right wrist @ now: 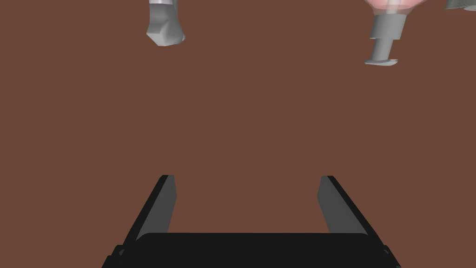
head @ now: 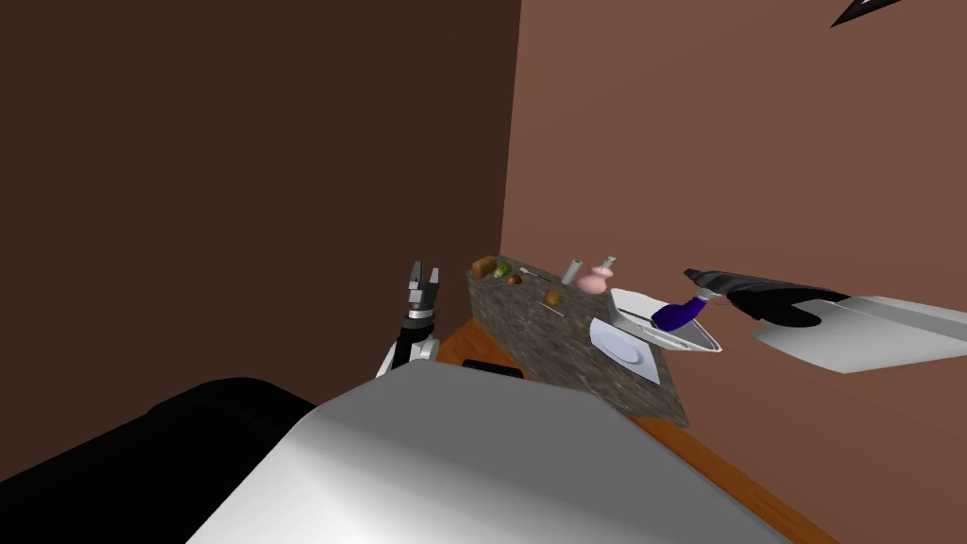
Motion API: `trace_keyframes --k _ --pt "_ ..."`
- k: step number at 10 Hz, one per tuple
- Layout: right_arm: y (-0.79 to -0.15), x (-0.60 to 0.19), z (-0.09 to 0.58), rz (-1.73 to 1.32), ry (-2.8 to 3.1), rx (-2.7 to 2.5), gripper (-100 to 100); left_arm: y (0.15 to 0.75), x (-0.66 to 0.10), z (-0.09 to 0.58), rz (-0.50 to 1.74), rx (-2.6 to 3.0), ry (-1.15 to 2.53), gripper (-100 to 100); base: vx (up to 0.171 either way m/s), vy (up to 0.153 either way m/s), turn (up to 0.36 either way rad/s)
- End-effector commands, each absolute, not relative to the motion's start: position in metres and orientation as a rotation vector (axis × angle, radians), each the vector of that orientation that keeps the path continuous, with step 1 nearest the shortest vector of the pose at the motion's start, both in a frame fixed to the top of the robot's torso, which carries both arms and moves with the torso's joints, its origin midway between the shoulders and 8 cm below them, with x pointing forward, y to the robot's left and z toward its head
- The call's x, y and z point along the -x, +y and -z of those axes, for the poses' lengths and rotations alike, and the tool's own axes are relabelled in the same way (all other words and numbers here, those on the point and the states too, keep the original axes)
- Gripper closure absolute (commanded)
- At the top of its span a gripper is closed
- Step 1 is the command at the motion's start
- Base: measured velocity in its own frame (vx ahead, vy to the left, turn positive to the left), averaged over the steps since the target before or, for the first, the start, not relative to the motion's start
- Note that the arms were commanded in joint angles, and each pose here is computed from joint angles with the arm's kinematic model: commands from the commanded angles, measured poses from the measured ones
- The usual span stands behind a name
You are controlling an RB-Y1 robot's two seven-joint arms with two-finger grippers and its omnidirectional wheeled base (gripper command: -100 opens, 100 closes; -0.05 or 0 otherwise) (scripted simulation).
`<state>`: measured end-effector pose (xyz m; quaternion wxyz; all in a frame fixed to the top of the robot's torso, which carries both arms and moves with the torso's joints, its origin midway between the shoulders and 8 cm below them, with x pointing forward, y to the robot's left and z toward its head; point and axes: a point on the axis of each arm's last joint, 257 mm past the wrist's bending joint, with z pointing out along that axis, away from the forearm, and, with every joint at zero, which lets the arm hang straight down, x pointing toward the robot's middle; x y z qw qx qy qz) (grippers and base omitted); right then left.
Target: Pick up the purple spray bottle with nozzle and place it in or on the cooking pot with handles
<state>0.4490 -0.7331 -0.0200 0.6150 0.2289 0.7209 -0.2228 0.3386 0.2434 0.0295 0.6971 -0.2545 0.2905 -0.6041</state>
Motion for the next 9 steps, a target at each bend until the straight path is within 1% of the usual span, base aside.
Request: trace_keyframes --k 1,3,4,9 --pt "-0.7348 -0.4490 0.0057 0.526 1.652 -0.542 -100 0.2434 -0.3386 -0.0295 1.347 0.568 0.648 0 -0.096 -0.018 0.107" --pt "-0.7347 -0.4498 0.0029 0.528 1.650 -0.543 -100 0.2434 -0.3386 -0.0295 1.347 0.568 0.648 0 -0.078 -0.007 0.066" --pt "-0.7352 -0.4495 0.0021 0.530 1.649 -0.546 0 0.2434 -0.3386 -0.0295 1.347 0.568 0.648 0 -0.008 -0.001 -0.006" --pt "-0.7352 -0.4495 0.0022 0.530 1.649 -0.546 0 0.2434 -0.3386 -0.0294 1.347 0.568 0.648 0 0.000 0.000 0.000"
